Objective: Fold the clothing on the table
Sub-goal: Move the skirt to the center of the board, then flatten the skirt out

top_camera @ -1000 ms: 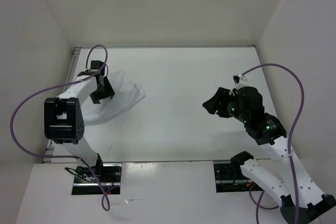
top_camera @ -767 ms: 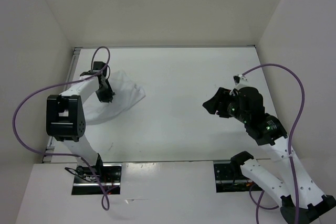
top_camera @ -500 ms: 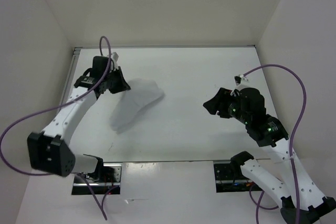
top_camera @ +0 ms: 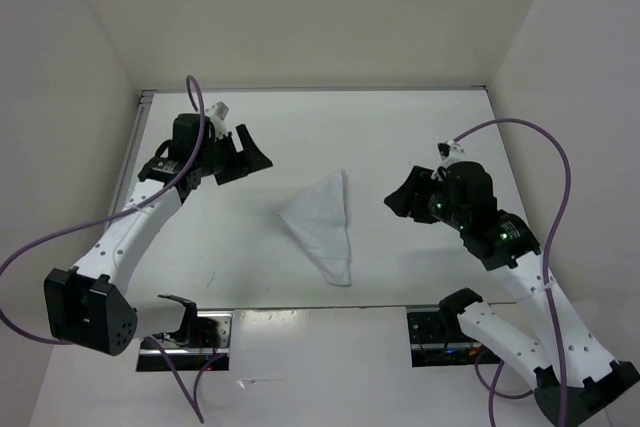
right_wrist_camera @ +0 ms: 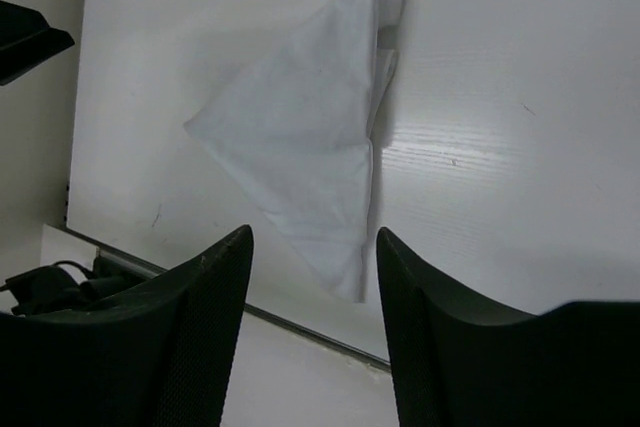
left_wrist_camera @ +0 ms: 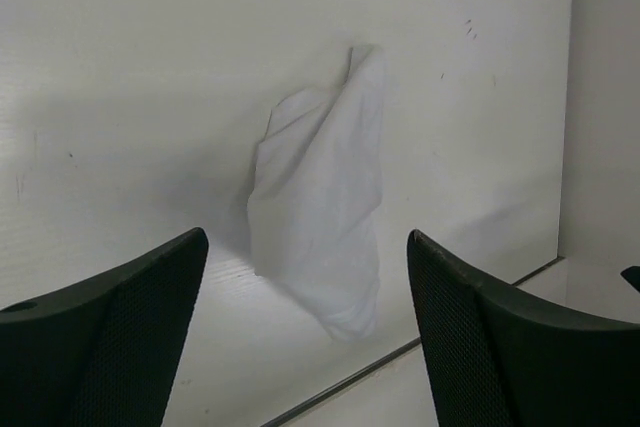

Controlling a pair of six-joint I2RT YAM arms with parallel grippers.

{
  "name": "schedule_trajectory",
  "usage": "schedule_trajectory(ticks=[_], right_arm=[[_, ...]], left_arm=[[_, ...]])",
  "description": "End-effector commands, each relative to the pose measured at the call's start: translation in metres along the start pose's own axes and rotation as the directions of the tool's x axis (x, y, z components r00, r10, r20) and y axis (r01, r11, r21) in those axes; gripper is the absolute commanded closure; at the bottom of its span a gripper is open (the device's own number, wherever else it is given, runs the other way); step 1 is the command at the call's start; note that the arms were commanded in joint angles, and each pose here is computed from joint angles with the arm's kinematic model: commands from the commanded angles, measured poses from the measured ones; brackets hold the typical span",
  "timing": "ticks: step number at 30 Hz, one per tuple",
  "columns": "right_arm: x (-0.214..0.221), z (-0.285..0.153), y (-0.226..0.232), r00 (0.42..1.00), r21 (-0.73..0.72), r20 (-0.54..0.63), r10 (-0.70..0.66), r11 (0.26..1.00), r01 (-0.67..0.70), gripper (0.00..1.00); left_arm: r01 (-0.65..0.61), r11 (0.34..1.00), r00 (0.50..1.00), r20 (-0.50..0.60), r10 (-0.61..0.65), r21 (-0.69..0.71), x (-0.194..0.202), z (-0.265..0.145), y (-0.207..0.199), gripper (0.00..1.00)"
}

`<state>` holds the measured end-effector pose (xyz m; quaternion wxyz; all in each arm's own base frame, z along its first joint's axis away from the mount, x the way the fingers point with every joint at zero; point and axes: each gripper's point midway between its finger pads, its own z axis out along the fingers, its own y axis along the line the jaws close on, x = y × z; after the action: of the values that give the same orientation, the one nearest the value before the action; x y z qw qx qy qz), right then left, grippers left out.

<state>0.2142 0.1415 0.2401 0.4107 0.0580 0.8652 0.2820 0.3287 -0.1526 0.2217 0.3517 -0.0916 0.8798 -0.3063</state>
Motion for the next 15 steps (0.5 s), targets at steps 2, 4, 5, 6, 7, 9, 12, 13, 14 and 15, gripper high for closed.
schedule_trajectory(ticks=[2,4,5,6,7,9,12,13,14,15], right_arm=[[0.01,0.029,0.007,0.993,-0.01,-0.12,-0.003,1.0,0.002,0.44],[0.019,0.047,0.0,0.983,0.023,-0.182,0.009,1.0,-0.005,0.44],[0.024,0.053,-0.004,0.978,0.041,-0.206,0.015,0.999,-0.007,0.44],[0.033,0.059,-0.007,0.971,0.06,-0.239,0.031,0.998,-0.017,0.46],[0.052,0.069,-0.013,0.951,0.088,-0.306,0.05,0.996,-0.024,0.46],[0.079,0.079,-0.011,0.925,0.094,-0.375,0.052,0.995,-0.018,0.49],[0.113,0.089,-0.009,0.888,0.124,-0.453,0.079,0.992,-0.025,0.49],[0.122,0.093,-0.007,0.877,0.126,-0.472,0.089,0.991,-0.033,0.49],[0.132,0.094,-0.01,0.865,0.148,-0.488,0.117,0.988,-0.051,0.51],[0.137,0.095,-0.008,0.862,0.146,-0.492,0.123,0.988,-0.058,0.51]], left_arm=[[0.004,1.0,1.0,-0.015,-0.004,0.024,0.017,0.011,-0.003,0.16],[0.008,0.999,0.999,-0.048,-0.005,0.043,0.033,0.019,-0.009,0.17],[0.005,0.999,0.998,-0.066,-0.002,0.041,0.041,0.021,-0.008,0.17],[0.002,1.0,0.997,-0.081,0.0,0.021,0.048,0.026,-0.004,0.17],[-0.006,1.0,0.994,-0.106,0.007,0.012,0.058,0.031,-0.003,0.18],[-0.008,1.0,0.993,-0.114,0.008,0.002,0.063,0.031,-0.004,0.18],[-0.019,1.0,0.995,-0.103,0.019,0.006,0.063,0.026,-0.009,0.18],[-0.019,1.0,0.995,-0.097,0.019,-0.001,0.061,0.025,-0.009,0.18],[-0.026,1.0,0.995,-0.098,0.026,0.008,0.063,0.021,-0.013,0.18],[-0.029,1.0,0.996,-0.08,0.03,0.009,0.058,0.016,-0.016,0.18]])
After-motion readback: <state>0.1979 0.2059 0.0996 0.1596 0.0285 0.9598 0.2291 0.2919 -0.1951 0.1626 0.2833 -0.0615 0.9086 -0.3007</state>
